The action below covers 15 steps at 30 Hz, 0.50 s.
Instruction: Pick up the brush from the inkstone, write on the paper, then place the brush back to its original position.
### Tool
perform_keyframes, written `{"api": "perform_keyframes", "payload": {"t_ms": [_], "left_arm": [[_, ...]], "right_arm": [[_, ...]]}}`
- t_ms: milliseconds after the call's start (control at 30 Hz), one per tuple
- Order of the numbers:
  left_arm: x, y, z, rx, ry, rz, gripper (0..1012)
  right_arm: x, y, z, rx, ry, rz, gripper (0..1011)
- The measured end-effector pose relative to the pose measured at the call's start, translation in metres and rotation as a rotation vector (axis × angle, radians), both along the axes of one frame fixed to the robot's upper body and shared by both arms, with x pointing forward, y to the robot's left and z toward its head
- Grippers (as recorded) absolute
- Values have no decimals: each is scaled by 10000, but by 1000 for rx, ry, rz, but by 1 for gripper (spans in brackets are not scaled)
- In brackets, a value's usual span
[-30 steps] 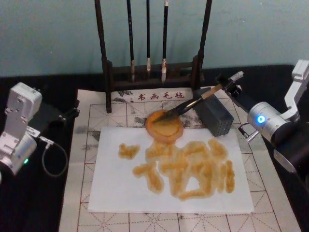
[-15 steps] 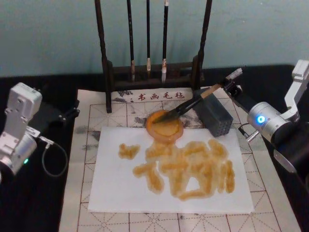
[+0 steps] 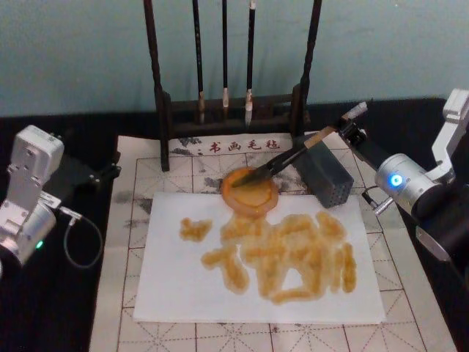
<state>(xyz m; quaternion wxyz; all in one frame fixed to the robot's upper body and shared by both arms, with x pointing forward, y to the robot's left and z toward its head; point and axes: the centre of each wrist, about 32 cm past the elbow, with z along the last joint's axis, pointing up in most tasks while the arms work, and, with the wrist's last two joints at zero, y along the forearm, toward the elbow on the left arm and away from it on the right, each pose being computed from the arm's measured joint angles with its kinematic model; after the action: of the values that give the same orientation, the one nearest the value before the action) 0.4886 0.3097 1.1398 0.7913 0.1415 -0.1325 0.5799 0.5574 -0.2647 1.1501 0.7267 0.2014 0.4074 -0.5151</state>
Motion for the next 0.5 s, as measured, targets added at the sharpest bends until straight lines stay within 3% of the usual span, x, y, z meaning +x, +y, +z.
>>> {"api": "perform_keyframes", "payload": {"t_ms": [333, 500], "left_arm": [[0, 0, 0, 0, 0, 0, 1001], [0, 0, 0, 0, 0, 0, 1001]], "right_arm": [[-8, 19, 153, -33, -77, 29, 181], [-30, 43, 237, -102, -138, 61, 181]]}}
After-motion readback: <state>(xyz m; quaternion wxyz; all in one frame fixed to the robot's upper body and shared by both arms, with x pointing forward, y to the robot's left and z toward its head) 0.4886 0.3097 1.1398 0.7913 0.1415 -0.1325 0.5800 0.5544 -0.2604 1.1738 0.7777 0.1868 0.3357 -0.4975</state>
